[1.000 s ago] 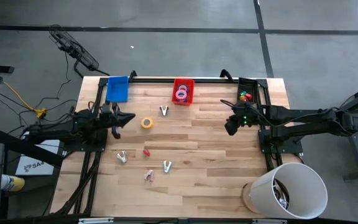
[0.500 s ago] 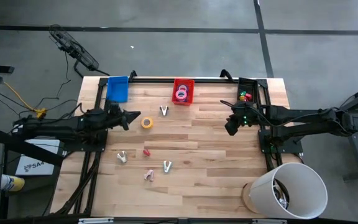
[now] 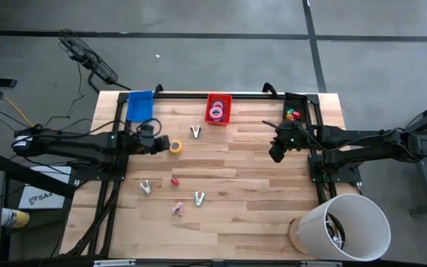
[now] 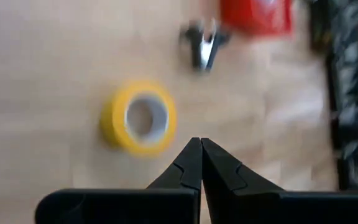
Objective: Pick and place Stapler, Stapler remover, tape
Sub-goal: Put the red stapler into the black bin
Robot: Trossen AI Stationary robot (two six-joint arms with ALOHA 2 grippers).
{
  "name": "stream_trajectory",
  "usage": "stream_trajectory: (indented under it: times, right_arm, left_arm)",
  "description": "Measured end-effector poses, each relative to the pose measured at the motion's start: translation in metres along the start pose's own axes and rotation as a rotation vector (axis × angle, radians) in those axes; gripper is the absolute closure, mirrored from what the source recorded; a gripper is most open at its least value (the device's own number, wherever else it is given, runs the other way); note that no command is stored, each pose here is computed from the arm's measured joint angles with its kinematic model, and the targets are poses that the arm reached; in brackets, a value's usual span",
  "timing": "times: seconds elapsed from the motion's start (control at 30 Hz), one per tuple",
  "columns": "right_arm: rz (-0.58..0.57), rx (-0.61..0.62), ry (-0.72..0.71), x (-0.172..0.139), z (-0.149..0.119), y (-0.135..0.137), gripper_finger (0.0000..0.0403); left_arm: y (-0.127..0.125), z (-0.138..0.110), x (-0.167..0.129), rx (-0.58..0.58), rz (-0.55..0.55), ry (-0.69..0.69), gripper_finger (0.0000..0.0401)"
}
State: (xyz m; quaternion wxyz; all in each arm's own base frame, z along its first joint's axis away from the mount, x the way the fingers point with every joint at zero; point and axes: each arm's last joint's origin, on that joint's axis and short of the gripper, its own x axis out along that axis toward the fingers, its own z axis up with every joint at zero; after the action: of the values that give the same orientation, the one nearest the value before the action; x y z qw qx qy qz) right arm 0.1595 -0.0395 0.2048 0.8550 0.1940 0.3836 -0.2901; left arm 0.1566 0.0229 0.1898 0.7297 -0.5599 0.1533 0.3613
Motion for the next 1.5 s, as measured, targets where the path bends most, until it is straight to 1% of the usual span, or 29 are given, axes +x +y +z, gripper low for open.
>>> stream_trajectory:
  times: [0.13,0.2,0.27,0.37,0.43,0.53,0.67,0.83,1.1,1.3,1.5]
  right_arm:
    - [0.001,0.0,0.001,0.0,0.0,0.0,0.0308]
    - [0.002,0.0,0.001,0.0,0.0,0.0,0.0308]
    - [0.002,0.0,0.001,0.0,0.0,0.0,0.0308]
    - [0.002,0.0,0.001,0.0,0.0,0.0,0.0308]
    - [0.002,0.0,0.001,0.0,0.0,0.0,0.0308]
    - [0.002,0.0,0.001,0.0,0.0,0.0,0.0308]
    - [0.002,0.006,0.001,0.0,0.0,0.0,0.0308]
    - [0.008,0.031,0.004,0.0,0.0,0.0,0.0308]
    - [0.012,0.036,0.006,0.0,0.0,0.0,0.0308]
    - [0.02,0.056,0.011,0.0,0.0,0.001,0.0308]
    - [0.032,0.055,0.017,0.0,0.0,0.001,0.0308]
  left_arm:
    - [-0.006,-0.005,0.003,0.001,0.022,0.191,0.04]
    - [-0.01,-0.007,0.003,0.007,0.006,0.276,0.04]
    - [-0.011,-0.01,0.004,0.033,-0.002,0.341,0.04]
    - [-0.01,-0.011,0.004,0.086,-0.012,0.402,0.04]
    - [-0.01,-0.012,0.004,0.106,-0.018,0.422,0.04]
    - [-0.011,-0.013,0.003,0.103,-0.034,0.451,0.04]
    - [-0.011,-0.014,0.002,0.143,-0.06,0.513,0.04]
    - [-0.01,-0.016,0.001,0.148,-0.056,0.577,0.04]
    - [-0.011,-0.015,0.002,0.151,-0.065,0.546,0.04]
    - [-0.011,-0.016,0.001,0.266,-0.106,0.564,0.04]
    - [-0.015,-0.017,0.001,0.447,-0.223,0.598,0.04]
